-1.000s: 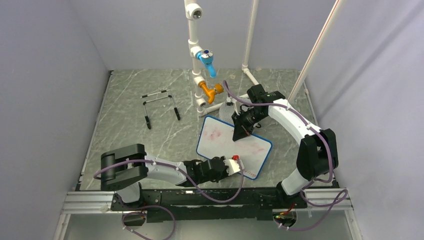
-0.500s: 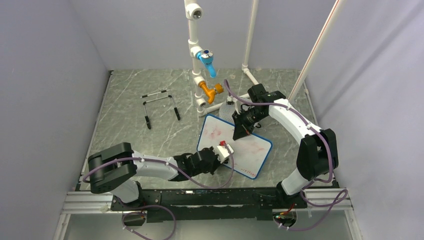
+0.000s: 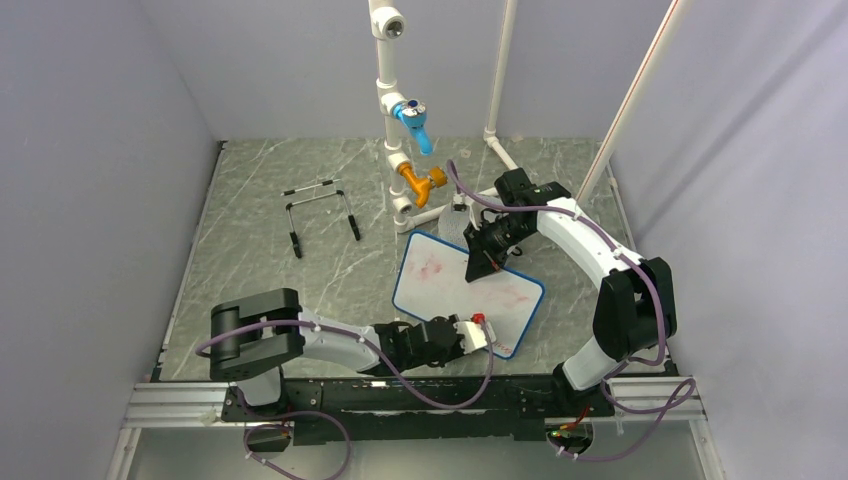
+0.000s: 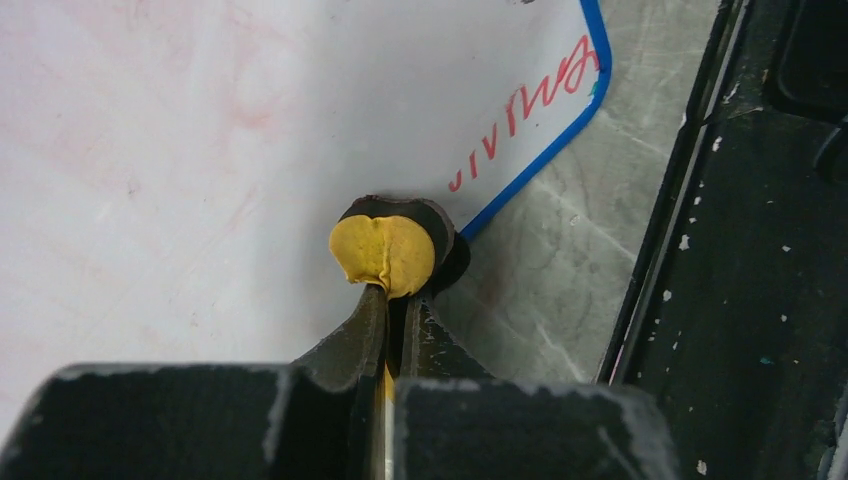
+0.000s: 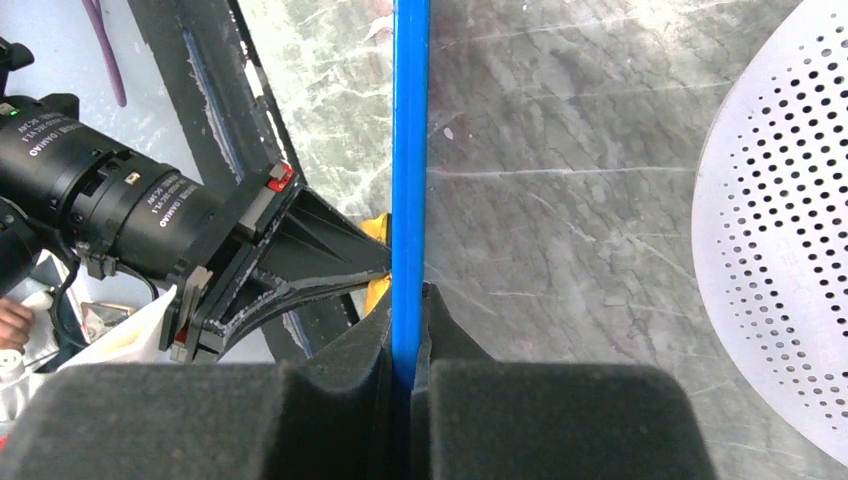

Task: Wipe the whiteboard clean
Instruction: Erase the whiteboard at the center of the board.

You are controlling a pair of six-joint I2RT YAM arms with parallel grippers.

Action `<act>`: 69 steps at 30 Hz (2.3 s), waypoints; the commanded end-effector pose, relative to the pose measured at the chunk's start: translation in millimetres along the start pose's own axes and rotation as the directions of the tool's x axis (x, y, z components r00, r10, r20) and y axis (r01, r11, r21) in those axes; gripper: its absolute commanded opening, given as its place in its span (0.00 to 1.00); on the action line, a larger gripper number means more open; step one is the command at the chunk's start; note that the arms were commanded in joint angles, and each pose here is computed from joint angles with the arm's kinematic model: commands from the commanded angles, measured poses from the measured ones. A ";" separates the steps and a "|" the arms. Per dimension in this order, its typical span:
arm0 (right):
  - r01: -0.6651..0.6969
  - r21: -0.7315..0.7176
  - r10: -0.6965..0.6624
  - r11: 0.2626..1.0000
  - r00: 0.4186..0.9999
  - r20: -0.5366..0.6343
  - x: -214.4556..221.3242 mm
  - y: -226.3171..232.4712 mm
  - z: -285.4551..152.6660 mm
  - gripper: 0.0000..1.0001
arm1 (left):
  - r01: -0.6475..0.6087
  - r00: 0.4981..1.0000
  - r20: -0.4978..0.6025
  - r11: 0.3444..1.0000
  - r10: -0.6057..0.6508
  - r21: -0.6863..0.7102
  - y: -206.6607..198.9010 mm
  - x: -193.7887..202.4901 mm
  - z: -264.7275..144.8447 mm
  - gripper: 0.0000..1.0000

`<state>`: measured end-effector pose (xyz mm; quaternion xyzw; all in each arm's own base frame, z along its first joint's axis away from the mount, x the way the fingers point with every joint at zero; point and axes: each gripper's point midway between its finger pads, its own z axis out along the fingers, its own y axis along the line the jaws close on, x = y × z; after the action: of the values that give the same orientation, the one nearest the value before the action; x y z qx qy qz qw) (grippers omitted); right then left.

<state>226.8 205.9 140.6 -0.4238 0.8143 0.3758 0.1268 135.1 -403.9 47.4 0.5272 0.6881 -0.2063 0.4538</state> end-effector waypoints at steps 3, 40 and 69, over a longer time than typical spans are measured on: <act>0.136 -0.057 -0.132 0.989 0.989 0.065 -13.8 13.0 2.4 0.00 | -0.024 0.999 0.030 0.999 0.025 -0.034 6.0 -14.8 6.2 0.00; 0.133 -0.059 -0.129 0.989 0.989 0.065 -13.6 12.8 2.2 0.00 | -0.011 0.998 -0.065 0.991 0.002 -0.130 29.3 0.1 7.4 0.00; 0.129 -0.059 -0.126 0.990 0.990 0.063 -13.3 11.3 3.2 0.00 | -0.089 0.996 0.033 0.983 0.085 0.162 -23.5 -11.3 3.7 0.00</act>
<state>224.3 210.0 142.8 -0.4301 0.8058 0.3863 0.1282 127.9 -399.6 44.6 0.5577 0.6686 -0.2224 0.4388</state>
